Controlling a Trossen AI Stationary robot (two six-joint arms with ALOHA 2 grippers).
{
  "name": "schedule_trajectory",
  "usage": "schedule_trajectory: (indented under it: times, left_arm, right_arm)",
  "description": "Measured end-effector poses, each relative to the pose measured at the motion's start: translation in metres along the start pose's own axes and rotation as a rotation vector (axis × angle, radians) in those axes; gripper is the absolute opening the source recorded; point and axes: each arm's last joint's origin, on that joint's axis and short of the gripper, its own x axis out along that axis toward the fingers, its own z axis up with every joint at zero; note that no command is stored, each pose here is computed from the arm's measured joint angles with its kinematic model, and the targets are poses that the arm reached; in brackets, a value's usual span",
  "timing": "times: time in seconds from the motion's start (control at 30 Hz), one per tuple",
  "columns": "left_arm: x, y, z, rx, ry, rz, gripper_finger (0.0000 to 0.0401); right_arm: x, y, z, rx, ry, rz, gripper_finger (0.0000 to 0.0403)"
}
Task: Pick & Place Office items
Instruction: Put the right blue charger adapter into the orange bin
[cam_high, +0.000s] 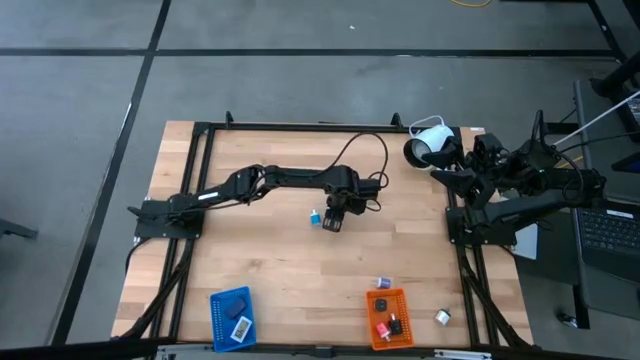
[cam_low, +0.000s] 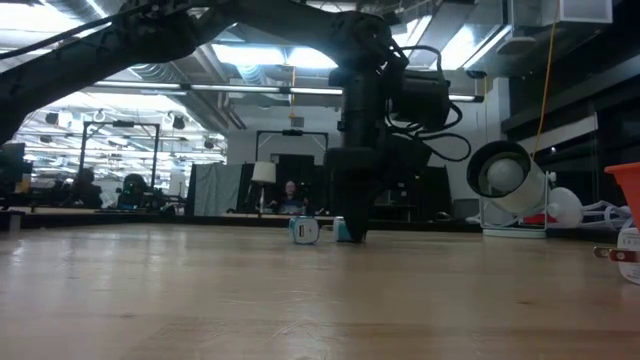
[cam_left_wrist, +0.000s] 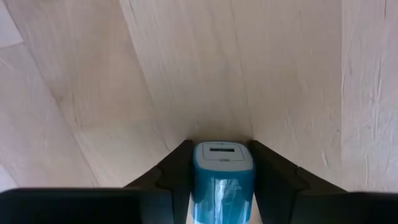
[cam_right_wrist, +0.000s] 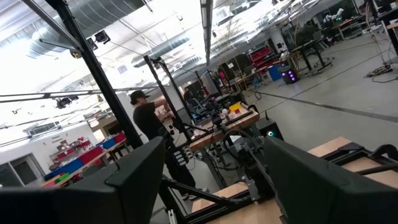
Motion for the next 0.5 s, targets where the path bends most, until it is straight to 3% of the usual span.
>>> schedule_trajectory:
  times: [0.13, 0.3, 0.4, 0.5]
  left_arm:
    - [0.0, 0.001, 0.0, -0.024, 0.0, -0.01, 0.0126]
    - [-0.009, 0.013, 0.0, -0.177, -0.064, -0.071, 0.0126]
    - [-0.021, 0.022, 0.003, -0.277, -0.174, -0.127, 0.0126]
    - [-0.052, 0.027, 0.003, -0.354, -0.312, -0.191, 0.0126]
  right_arm:
    - [0.0, 0.0, 0.0, -0.01, 0.0, -0.001, 0.0279]
    - [0.0, 0.0, 0.0, -0.011, -0.001, 0.0, 0.0279]
    - [0.0, 0.0, 0.0, -0.011, 0.0, 0.0, 0.0279]
    - [0.0, 0.0, 0.0, -0.011, 0.0, 0.001, 0.0279]
